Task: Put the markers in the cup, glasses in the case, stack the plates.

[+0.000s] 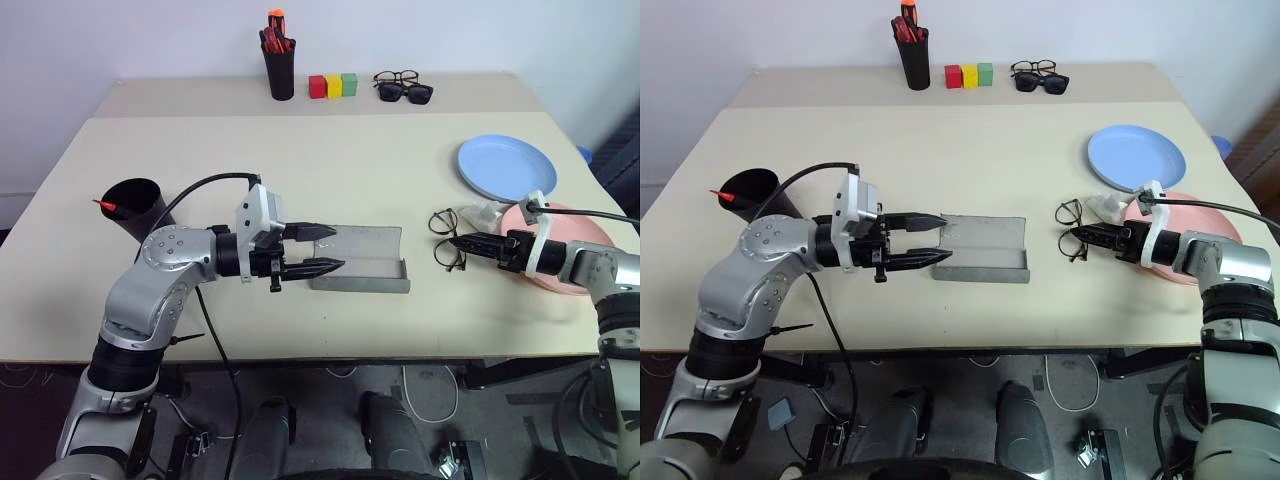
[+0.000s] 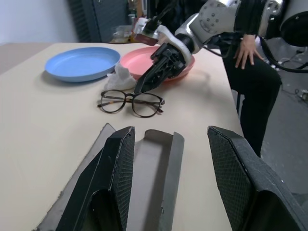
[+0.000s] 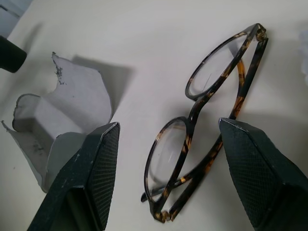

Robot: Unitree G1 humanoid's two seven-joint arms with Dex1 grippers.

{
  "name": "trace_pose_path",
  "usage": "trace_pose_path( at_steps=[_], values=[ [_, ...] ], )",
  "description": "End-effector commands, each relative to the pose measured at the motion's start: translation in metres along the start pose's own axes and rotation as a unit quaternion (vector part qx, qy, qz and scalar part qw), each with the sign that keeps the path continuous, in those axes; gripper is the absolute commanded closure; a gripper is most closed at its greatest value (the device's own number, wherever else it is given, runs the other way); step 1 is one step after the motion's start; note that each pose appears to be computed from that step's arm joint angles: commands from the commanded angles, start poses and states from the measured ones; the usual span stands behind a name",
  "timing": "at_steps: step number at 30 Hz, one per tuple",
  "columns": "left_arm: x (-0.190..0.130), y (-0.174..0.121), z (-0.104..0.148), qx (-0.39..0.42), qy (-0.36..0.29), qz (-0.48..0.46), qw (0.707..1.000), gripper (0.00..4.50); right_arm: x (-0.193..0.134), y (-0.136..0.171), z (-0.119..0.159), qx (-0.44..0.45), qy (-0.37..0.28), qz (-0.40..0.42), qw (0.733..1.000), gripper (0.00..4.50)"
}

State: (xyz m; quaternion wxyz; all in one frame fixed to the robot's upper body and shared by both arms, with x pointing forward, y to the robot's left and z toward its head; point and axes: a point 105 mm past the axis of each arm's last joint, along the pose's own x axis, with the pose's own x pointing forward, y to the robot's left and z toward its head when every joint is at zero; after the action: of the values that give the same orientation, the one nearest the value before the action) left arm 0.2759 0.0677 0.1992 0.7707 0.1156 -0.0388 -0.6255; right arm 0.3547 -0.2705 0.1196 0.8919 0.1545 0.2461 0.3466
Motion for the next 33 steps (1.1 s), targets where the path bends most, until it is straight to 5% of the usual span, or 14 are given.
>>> trace_pose_path(
  at_steps=[1, 11, 14, 19, 28, 33],
  values=[
    [-0.003, -0.003, 0.01, 0.016, -0.01, 0.008, 1.0, 2.09, 0.005, 0.003, 0.01, -0.012, -0.006, 0.011, 1.0, 1.16],
    [-0.007, -0.007, 0.009, 0.014, -0.005, 0.033, 0.999, 2.09, 0.023, 0.002, 0.011, -0.016, 0.004, 0.017, 1.0, 1.16],
    [-0.008, -0.008, 0.009, 0.013, -0.003, 0.041, 0.999, 2.0, 0.024, 0.0, 0.011, -0.018, 0.003, 0.013, 1.0, 1.97],
    [-0.009, -0.008, 0.008, 0.014, 0.0, 0.051, 0.999, 2.0, 0.023, -0.002, 0.012, -0.029, 0.01, 0.011, 0.999, 4.46],
    [-0.007, -0.002, 0.007, 0.011, -0.01, 0.064, 0.998, 2.0, 0.016, 0.01, 0.03, -0.084, 0.013, 0.031, 0.996, 4.46],
    [-0.017, 0.001, 0.005, 0.006, -0.009, 0.083, 0.996, 2.0, 0.028, 0.056, 0.064, -0.186, -0.018, 0.109, 0.976, 4.46]
  ],
)
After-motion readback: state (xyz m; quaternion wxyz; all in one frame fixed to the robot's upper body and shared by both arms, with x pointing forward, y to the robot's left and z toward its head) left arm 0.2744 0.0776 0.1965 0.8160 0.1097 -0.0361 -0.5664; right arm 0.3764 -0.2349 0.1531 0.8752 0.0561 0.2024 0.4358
